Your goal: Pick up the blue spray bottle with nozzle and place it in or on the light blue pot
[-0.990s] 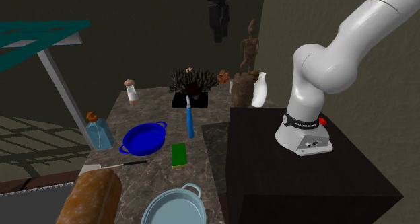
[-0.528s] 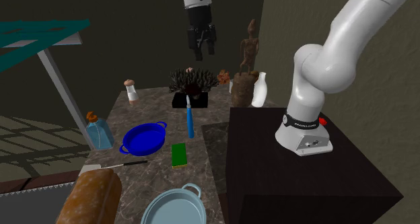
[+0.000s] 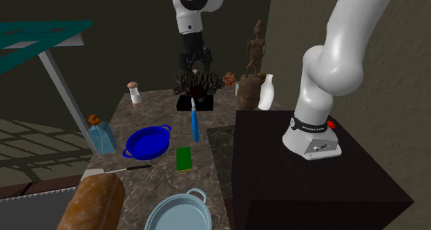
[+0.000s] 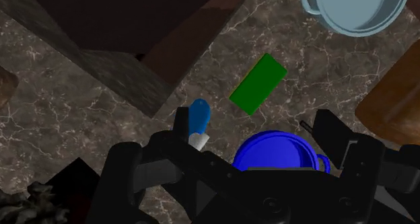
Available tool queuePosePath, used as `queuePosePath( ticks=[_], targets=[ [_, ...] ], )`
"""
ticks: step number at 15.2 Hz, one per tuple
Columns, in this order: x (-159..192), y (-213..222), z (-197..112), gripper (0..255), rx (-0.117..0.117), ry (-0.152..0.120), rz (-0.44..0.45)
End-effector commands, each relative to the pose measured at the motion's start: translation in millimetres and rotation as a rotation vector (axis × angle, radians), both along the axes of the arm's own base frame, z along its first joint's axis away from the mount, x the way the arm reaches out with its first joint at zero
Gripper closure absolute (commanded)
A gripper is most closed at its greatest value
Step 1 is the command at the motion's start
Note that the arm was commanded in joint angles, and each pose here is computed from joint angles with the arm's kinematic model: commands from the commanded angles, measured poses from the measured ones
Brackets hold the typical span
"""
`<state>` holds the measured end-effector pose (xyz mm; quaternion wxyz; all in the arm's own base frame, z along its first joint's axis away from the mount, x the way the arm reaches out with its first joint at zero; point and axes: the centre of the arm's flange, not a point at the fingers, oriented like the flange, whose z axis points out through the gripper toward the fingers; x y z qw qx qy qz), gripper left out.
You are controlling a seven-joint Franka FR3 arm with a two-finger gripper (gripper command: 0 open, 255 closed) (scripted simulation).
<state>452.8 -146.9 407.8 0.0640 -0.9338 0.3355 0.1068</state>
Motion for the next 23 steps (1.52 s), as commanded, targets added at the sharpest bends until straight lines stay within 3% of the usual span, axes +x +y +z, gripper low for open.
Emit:
queuePosePath(
  ticks=[1, 12, 22, 23],
  targets=[
    [10, -14, -24, 0, 0.014, 0.014, -0.058],
    [47, -95, -155, 0, 0.094, 0.089, -0.364],
    [50, -165, -280, 0, 0.167, 0.158, -0.642],
    [50, -166, -282, 0, 0.168, 0.159, -0.646]
  ],
)
